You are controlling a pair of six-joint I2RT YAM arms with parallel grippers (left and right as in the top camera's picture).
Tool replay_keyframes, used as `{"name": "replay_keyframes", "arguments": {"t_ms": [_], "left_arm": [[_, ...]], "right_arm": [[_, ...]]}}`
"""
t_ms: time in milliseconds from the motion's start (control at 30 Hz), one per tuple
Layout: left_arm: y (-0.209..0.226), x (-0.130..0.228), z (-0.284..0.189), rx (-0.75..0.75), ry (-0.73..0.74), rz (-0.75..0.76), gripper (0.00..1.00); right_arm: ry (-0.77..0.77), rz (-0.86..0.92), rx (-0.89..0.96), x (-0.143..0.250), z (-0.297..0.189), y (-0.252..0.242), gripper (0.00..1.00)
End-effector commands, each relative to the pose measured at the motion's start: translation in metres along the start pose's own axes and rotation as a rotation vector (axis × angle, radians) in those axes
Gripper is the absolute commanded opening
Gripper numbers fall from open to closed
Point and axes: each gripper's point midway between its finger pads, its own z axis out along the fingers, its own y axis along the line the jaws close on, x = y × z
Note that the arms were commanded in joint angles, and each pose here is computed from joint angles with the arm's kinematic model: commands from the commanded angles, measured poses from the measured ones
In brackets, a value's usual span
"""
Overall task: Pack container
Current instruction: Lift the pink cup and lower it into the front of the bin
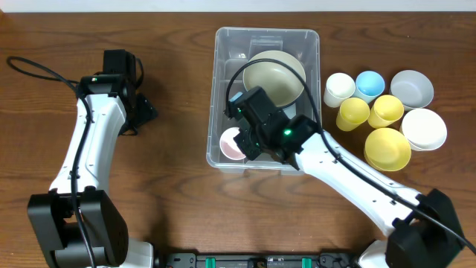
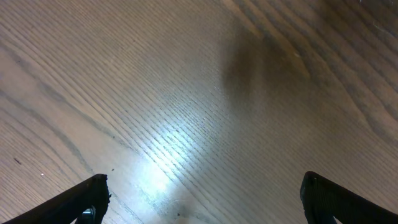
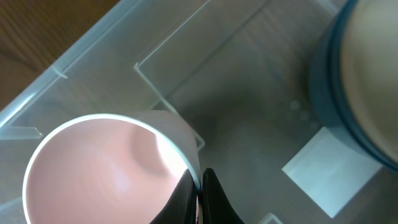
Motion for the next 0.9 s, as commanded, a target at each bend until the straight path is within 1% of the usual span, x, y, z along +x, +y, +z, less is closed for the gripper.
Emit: {"name": "replay_keyframes", "arguments": {"t_ms": [0,300,567,867], "left_arm": [[0.004,-0.001,-0.001,-0.017,-0.009,0.003,0.98],[0.004,-0.001,-0.001,-0.017,-0.009,0.002,0.98],[0.004,-0.001,-0.001,-0.017,-0.009,0.002,0.98],[0.004,-0.001,-0.001,-0.017,-0.009,0.002,0.98]], "right_arm": [[0.023,-0.005,0.003,0.0,0.011,0.005,0.01],[0.079,-0.006,0.006,0.012,0.031,0.005,0.01],[0.02,-0.006,0.002,-0.003,0.032,0.006,0.04],[0.034,-0.006,0.003,0.001,0.032,0.006,0.02]]}}
